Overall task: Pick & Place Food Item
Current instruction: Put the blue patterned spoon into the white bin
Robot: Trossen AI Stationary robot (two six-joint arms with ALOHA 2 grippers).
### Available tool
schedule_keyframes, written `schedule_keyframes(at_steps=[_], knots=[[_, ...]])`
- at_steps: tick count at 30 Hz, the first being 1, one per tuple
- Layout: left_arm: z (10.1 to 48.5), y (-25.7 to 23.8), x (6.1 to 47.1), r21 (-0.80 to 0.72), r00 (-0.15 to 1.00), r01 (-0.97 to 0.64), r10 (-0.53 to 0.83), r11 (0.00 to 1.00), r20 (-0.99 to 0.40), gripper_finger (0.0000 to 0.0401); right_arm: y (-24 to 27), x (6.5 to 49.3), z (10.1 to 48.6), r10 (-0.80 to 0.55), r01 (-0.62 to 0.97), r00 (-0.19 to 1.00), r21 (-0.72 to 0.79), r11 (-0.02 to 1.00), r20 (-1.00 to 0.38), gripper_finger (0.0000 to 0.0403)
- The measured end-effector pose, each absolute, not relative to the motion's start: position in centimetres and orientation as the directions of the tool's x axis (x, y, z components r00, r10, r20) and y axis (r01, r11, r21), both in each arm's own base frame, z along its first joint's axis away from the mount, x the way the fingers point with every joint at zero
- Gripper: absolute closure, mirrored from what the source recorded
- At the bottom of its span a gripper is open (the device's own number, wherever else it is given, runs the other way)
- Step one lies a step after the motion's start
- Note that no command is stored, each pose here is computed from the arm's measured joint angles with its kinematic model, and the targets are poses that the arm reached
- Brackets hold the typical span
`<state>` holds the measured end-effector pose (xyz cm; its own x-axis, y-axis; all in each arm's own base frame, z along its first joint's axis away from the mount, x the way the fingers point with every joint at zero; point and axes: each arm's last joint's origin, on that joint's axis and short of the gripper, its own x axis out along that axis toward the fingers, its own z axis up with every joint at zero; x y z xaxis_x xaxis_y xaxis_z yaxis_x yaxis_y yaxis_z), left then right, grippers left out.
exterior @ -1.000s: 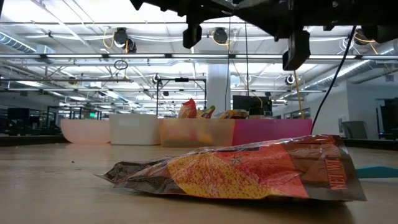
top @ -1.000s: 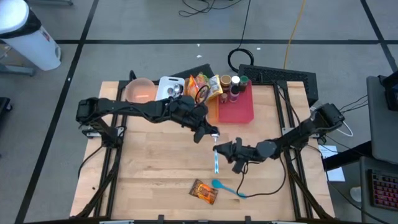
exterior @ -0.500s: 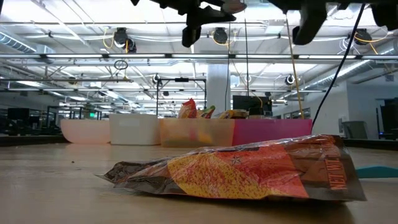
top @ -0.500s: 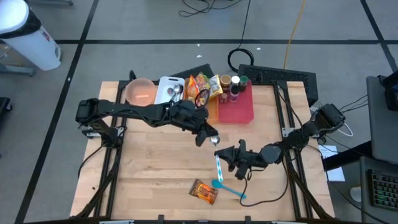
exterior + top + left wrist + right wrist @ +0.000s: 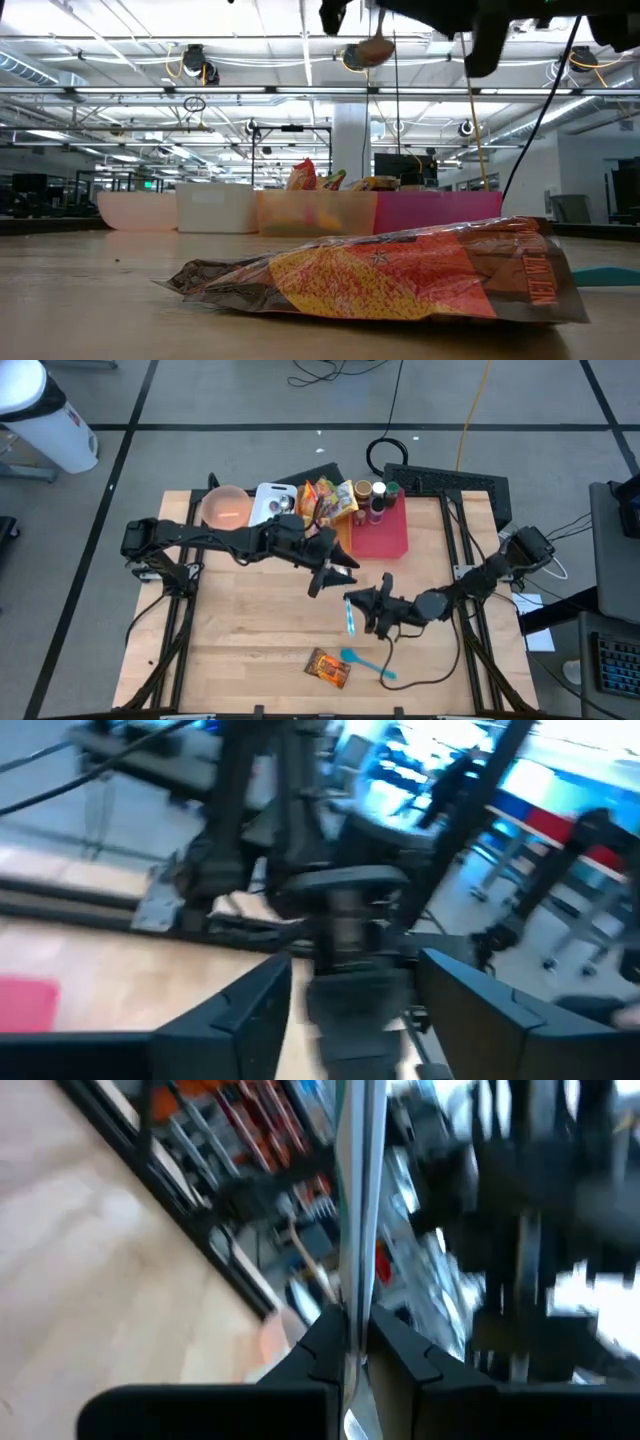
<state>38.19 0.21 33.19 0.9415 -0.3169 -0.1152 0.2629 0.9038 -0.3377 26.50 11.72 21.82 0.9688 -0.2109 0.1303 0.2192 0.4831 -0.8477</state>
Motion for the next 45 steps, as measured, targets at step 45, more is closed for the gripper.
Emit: schedule_keyframes(at_steps=[45], knots=[[33.9,0.0,35.6,0.455,0.953,0.21,-0.077,0.865,-0.292,0.0151,0.2,28.6,23.1,-0.263,0.281,0.956,-0.66,0.697,0.129,0.039]])
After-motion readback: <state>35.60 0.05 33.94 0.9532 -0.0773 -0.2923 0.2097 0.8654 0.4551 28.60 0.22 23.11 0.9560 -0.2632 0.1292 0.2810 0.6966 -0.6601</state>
